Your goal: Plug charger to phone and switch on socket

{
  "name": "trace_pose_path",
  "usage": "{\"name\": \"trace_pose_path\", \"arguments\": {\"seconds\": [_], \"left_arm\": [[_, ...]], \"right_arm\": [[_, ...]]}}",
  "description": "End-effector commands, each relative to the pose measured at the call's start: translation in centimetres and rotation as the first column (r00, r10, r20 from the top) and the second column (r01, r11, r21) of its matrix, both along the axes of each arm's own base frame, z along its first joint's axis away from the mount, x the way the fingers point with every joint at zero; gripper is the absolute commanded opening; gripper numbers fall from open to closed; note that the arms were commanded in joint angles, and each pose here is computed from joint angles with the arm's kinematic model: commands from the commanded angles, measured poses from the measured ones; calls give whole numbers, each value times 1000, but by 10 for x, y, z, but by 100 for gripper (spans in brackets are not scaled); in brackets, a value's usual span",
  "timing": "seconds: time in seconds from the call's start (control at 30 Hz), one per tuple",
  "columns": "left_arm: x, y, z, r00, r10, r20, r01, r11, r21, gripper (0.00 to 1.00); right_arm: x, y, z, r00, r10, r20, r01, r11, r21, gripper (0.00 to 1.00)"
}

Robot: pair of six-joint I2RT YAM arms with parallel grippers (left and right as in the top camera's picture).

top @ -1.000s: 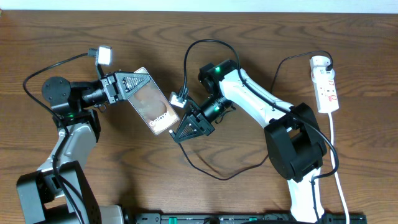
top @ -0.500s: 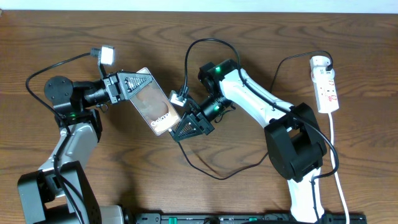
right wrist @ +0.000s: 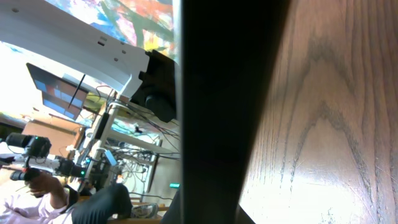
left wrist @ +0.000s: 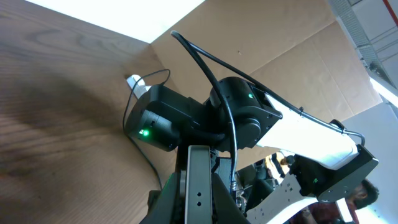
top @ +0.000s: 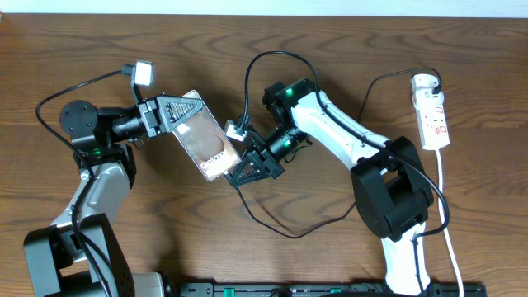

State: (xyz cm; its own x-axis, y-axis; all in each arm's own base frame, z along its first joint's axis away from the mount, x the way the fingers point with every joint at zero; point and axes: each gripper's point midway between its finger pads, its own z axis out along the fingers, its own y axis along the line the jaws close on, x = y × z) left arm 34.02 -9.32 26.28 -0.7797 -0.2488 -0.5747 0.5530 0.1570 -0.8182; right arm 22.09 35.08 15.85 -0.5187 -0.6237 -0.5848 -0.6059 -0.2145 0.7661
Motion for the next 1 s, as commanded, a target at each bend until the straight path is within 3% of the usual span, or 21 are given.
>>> {"name": "trace_pose_path", "arguments": {"seconds": [0.0, 0.97], "left_arm": [[-1, -2, 5, 999, -9, 36, 9, 1000, 11, 7], [-2, -2, 5, 999, -9, 50, 9, 1000, 16, 7]], "right_arm": [[3, 6, 9, 1000, -8, -13, 9, 999, 47, 1], [8, 3, 12, 999, -27, -24, 28, 998, 58, 1]]}}
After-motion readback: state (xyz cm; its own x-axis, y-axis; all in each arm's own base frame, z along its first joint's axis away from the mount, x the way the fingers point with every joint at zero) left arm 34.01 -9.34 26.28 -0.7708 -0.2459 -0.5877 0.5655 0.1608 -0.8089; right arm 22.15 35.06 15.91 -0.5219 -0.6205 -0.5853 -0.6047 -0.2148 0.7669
